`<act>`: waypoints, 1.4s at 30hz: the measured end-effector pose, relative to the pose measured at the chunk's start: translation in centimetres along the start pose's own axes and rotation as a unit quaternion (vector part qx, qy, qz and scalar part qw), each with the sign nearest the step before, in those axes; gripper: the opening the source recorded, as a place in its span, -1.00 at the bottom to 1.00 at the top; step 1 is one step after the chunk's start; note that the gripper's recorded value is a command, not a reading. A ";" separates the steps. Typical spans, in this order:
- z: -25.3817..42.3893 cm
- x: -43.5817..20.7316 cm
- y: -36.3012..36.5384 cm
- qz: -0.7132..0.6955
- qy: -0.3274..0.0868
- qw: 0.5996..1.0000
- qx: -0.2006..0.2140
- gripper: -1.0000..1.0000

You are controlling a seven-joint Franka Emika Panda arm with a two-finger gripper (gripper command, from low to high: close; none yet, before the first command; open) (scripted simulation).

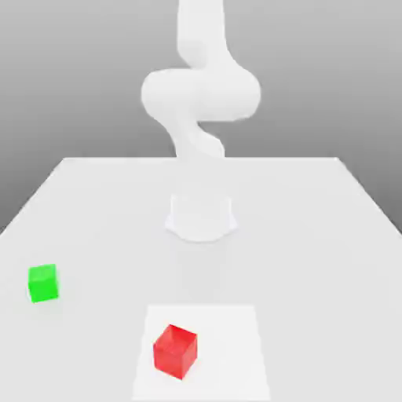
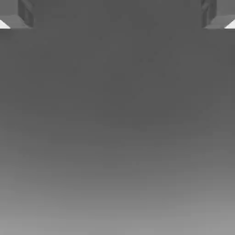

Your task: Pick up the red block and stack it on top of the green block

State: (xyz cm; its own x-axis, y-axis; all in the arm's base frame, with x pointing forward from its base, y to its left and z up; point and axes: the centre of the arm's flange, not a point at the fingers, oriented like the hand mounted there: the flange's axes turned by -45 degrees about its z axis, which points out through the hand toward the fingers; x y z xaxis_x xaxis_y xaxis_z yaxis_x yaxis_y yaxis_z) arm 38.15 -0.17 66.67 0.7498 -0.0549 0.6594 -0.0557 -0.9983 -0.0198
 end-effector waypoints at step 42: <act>37.4 -26.3 7.7 0.210 -0.340 0.912 -0.094 -1.00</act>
State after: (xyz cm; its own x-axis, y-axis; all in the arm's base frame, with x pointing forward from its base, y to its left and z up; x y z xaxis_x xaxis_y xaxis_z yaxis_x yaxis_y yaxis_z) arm 42.62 -7.22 21.08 0.8688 -0.4952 0.0030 -0.4952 -0.8688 0.0075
